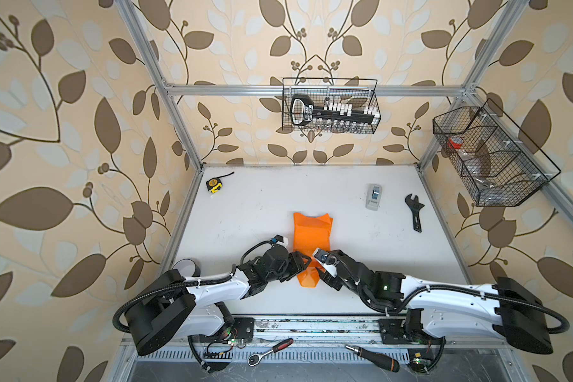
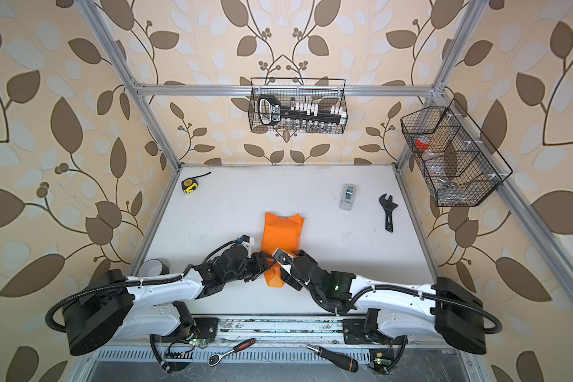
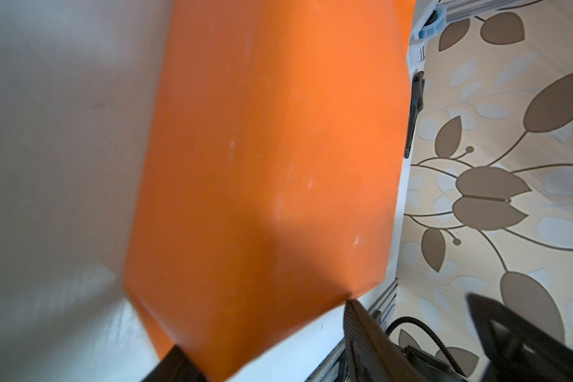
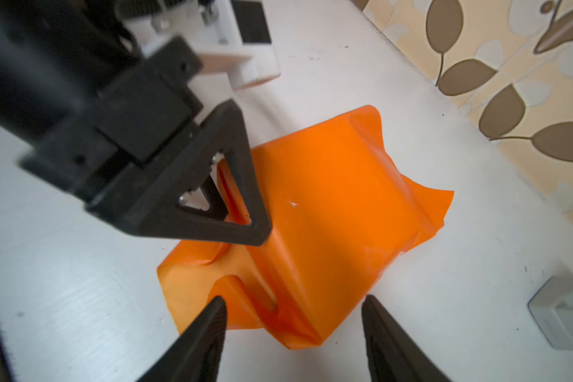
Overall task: Wrap a gift box in wrapping paper
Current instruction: Fold the wrapping paper for the gift box.
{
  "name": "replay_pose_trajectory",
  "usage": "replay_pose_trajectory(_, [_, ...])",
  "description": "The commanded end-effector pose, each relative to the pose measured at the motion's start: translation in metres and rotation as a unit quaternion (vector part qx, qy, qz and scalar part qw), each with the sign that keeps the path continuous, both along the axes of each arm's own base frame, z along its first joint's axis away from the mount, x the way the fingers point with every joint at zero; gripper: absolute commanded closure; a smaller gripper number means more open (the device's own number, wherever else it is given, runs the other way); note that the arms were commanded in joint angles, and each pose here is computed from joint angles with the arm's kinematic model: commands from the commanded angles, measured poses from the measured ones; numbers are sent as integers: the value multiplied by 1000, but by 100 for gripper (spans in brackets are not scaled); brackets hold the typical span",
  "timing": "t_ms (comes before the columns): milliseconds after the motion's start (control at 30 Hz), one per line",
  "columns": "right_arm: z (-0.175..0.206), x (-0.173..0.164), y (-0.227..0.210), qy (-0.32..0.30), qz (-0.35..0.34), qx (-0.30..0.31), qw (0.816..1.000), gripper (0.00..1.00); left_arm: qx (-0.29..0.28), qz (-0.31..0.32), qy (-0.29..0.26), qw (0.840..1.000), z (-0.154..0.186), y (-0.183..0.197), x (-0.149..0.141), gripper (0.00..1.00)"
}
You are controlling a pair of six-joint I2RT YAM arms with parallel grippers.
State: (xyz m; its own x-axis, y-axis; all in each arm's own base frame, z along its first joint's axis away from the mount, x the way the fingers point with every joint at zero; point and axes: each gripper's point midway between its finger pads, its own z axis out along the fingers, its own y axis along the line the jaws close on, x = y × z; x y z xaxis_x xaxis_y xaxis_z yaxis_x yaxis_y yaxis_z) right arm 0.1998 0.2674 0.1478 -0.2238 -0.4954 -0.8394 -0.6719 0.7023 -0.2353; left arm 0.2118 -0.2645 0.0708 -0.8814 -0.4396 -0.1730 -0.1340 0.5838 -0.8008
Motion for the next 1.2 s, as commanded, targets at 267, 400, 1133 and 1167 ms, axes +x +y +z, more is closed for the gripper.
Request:
replay_pose_trajectory(267, [-31, -45, -14, 235, -142, 176, 945, 61, -22, -2, -14, 1000, 9, -15, 10, 41])
replay_pose_trajectory(400, [-53, -49, -5, 262, -156, 188, 934, 61, -19, -2, -14, 1000, 10, -14, 10, 41])
replay_pose_trajectory(1133, [-95, -40, 30, 303, -197, 163, 918, 56, -15, -8, -13, 1000, 9, -17, 10, 41])
replay_pose_trajectory(1167, [-96, -39, 28, 303, -200, 162, 917, 56, -14, -8, -13, 1000, 9, -17, 10, 41])
